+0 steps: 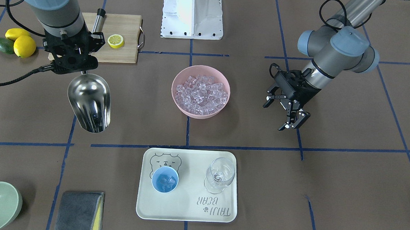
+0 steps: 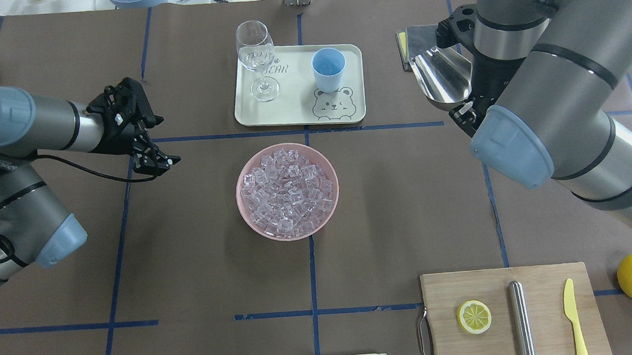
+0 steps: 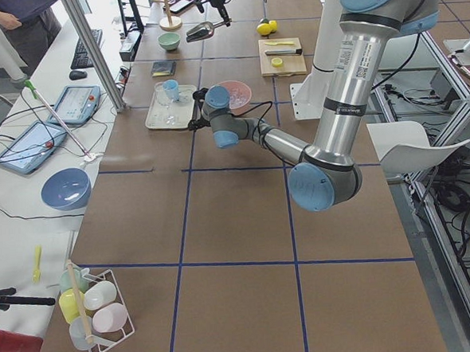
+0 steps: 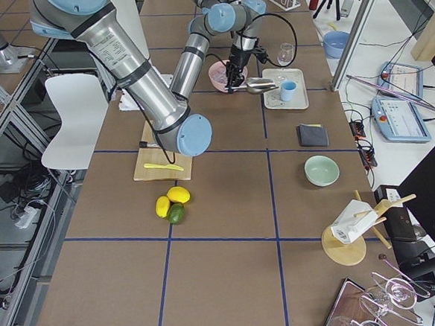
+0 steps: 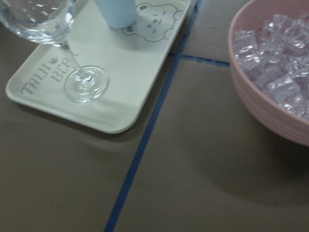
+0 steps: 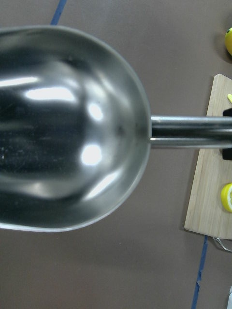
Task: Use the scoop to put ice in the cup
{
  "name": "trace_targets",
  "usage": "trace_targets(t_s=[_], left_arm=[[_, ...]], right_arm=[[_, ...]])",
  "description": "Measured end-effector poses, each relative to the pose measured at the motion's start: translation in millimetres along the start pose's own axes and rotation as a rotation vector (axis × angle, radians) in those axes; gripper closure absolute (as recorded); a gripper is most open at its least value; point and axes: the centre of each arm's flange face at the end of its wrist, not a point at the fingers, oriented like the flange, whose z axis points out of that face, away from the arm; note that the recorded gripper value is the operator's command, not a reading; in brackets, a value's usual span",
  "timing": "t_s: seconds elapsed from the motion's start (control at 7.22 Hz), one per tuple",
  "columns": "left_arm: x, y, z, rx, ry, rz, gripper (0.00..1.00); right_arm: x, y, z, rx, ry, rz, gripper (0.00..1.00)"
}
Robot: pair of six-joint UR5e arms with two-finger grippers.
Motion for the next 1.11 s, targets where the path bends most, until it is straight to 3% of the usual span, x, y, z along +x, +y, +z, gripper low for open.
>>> trace_targets(t_s=[0.28,0.55,0.83,1.11], left_arm=[[-57,8,-38,-0.045,-0.100,0.008,0.00],[-116,44,-69,-0.134,-0.185,-0.058,0.00],[-177,96,-116,-0.277,-0.258,-0.233,0.00],[-226,163,-178,-0.402,-0.262,-0.482,0.00]], right_arm=[[8,8,6,0.005,-0.002,-0.004,1.00],[21,13,20,0.033,-0.012,-0.021,1.00],[29,15,31,0.037,-0.014,-0.023,1.00],[33,15,34,0.033,-0.013,-0.020,1.00]])
